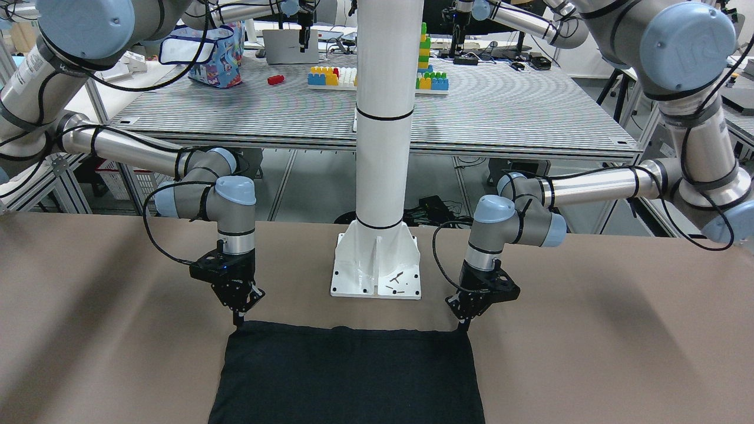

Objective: Fold clothes
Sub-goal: 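Grasp the hem corners nearest the robot with both grippers, then lift the hem with both grippers and fold it toward the collar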

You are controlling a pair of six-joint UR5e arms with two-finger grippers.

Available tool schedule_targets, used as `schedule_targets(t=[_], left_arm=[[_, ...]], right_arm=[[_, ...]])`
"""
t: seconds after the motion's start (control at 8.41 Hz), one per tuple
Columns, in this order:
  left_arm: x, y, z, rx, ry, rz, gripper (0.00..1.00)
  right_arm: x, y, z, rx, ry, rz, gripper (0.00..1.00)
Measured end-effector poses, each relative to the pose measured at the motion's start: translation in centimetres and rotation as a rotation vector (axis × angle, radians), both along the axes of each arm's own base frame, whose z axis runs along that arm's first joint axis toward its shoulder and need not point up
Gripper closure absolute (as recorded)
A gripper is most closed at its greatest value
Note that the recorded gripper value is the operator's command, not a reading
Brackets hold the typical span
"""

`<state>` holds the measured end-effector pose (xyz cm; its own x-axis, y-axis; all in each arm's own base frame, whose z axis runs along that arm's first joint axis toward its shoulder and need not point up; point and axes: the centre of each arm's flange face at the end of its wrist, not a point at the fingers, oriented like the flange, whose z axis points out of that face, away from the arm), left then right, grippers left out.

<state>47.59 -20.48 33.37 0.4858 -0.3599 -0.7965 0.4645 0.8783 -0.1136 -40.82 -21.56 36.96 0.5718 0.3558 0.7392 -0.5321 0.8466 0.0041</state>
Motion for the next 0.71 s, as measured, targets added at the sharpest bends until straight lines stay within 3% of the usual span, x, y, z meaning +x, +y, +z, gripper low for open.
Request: schedule_targets(t=[0.36,0.71], left_arm=[[-7.3,0.0,-3.4,-0.015,0.074,0.068,1.0],[-10.6,-3.3,-5.9,-0.003,0.126,0.104,1.0]], right_arm=[[4.1,0.2,-5.0,-0.017,-0.107,-0.013,1.0],[6.9,-2.2,-7.2,-0.062,-0.163,-0.043,1.0]])
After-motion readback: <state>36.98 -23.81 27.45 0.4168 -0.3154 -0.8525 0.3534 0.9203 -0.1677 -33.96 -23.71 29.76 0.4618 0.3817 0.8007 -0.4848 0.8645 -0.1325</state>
